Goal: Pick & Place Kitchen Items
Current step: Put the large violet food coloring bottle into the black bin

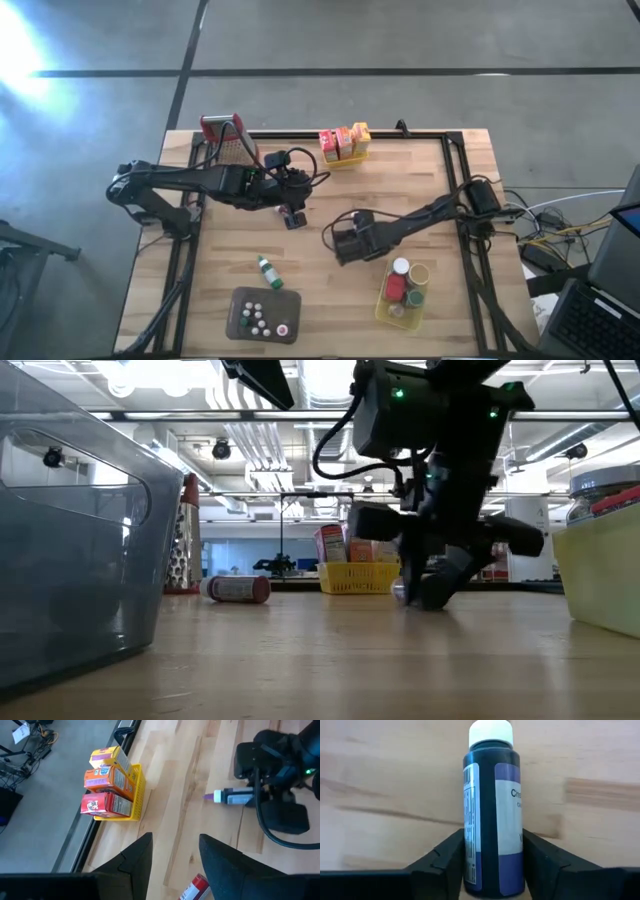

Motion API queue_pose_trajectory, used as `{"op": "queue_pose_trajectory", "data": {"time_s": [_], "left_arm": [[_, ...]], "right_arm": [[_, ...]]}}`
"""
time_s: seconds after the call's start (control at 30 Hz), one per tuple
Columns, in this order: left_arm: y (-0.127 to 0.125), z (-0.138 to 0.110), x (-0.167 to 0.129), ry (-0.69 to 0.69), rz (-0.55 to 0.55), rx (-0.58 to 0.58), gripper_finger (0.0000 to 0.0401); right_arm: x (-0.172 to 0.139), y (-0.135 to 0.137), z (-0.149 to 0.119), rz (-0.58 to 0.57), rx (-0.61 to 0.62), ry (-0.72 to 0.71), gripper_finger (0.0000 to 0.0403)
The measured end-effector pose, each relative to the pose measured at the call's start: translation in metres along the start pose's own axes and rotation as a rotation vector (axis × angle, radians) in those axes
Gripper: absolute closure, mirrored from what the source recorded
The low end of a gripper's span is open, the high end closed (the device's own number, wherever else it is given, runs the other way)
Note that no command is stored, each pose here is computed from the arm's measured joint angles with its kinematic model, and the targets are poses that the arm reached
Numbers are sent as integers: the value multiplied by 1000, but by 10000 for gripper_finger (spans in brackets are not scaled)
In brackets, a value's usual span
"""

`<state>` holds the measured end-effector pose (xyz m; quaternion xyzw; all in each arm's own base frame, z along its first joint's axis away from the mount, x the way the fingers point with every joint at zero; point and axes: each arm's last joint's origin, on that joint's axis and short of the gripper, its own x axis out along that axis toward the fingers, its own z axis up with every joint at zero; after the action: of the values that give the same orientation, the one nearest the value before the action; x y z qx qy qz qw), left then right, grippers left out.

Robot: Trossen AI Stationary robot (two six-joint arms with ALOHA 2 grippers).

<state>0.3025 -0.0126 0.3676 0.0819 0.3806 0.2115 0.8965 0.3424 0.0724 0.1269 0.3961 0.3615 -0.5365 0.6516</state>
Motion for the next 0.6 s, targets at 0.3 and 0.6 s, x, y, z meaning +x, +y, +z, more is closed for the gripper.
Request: {"op": "queue_pose_trajectory", "data": {"time_s": [0.3, 0.6], "left_arm": [[0, 0, 0, -1, 0, 0, 233], [0, 0, 0, 0, 0, 0, 233]], "right_arm": [[-32, -16, 11, -49, -204, -2, 264], [-83, -36, 13, 12, -502, 53, 264]]}}
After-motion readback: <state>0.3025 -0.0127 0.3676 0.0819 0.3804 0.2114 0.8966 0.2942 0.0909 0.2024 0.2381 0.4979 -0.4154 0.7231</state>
